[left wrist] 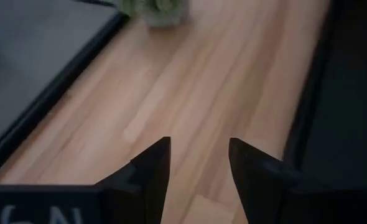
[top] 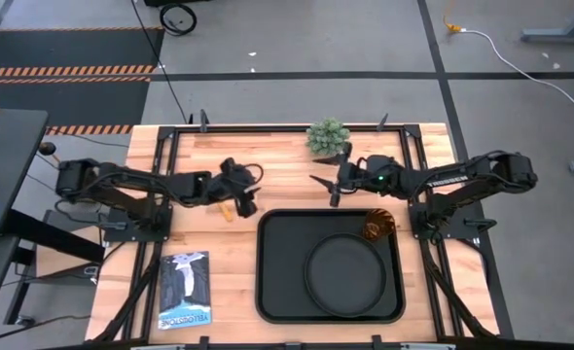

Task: Pick and place plate/cup/fork/spoon on tray
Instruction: Put the orange fork on the black tray to the right of the plate

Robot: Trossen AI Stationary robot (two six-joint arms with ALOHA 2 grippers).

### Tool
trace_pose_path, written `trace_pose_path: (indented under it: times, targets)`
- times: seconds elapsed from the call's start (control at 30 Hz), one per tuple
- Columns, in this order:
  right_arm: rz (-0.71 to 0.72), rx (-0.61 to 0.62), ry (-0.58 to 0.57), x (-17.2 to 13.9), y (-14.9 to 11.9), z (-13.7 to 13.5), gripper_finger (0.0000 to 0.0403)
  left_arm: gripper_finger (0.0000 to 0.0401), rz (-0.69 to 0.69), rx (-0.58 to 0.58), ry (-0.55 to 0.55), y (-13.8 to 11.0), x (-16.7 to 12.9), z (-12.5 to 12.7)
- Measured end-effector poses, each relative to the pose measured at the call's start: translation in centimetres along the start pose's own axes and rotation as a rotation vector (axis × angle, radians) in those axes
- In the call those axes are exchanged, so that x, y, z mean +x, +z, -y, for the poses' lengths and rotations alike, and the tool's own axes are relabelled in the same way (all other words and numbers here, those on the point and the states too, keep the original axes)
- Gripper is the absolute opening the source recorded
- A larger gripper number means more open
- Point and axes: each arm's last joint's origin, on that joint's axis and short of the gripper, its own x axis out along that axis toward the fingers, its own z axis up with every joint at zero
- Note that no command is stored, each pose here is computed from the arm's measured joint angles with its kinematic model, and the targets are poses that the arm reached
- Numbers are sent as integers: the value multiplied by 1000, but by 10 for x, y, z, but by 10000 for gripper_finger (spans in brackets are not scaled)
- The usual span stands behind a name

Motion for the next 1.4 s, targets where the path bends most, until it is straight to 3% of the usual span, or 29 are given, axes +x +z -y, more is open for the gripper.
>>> trace_pose_path:
  times: [0.3,0.57,0.7,0.87,1.1,1.4]
  targets:
    - [91,0,-18,-18,2,-6,216,172,-35,-258,141,-4,-15,-18]
    - [21,5,-74,-31,11,-30,216,172,-161,-501,258,-22,-16,-23]
    - [17,-14,-45,-37,14,-37,216,172,-210,-599,319,-30,-14,-25]
    - [-43,-77,16,-39,8,-35,216,172,-200,-667,336,-33,-2,-20]
    - [-4,-50,70,-50,4,-25,216,172,-201,-726,390,-43,23,-13]
    - [-13,-21,114,-62,-18,-35,216,172,-248,-786,451,-55,45,-5]
